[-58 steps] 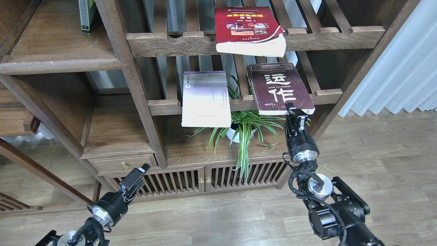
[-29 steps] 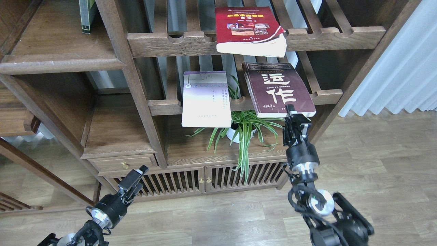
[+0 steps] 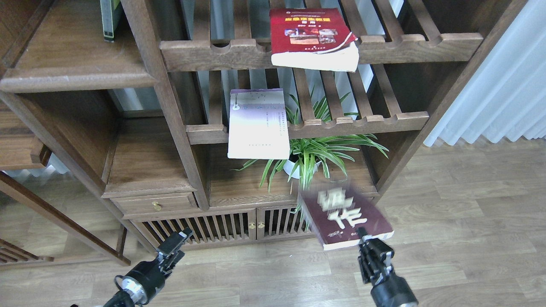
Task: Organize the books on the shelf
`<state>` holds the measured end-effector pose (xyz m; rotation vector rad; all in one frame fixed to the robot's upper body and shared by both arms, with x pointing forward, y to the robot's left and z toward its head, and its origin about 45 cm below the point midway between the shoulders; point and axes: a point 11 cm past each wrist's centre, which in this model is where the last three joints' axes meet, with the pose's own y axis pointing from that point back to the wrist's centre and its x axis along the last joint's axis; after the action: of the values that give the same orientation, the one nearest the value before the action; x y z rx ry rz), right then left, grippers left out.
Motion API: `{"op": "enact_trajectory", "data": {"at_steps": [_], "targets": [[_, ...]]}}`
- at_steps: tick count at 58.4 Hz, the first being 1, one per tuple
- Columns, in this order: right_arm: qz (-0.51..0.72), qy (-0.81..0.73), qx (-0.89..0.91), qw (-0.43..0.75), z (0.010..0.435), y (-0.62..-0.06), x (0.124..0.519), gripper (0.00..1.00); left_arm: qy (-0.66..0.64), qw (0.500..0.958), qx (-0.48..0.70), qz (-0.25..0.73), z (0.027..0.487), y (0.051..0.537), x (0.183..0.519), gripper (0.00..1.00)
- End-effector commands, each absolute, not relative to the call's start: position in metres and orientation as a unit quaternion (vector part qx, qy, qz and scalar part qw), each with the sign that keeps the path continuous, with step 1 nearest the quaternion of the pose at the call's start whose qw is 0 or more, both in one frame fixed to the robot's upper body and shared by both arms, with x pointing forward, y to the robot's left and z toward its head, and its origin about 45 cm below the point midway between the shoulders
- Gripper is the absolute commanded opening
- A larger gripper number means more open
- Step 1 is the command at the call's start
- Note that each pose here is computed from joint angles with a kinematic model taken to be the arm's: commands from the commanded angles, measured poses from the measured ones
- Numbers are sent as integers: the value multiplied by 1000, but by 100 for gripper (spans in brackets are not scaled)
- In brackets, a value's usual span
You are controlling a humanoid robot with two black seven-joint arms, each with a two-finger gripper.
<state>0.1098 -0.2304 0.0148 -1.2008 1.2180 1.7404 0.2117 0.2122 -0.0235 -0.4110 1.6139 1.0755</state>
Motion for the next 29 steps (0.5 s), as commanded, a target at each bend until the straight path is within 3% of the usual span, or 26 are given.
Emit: {"op": "enact_trajectory", "data": {"at_steps": [1, 12, 29], "targets": [[711, 427, -458, 321, 12, -196, 90, 4, 725, 523, -183, 409, -19, 190, 201, 99], [733, 410, -455, 296, 6, -181, 76, 4, 760, 498, -182, 376, -3, 201, 190, 100], [739, 401, -456, 292, 6, -173, 74, 4, 775, 503, -145, 354, -5, 187, 171, 100]]}}
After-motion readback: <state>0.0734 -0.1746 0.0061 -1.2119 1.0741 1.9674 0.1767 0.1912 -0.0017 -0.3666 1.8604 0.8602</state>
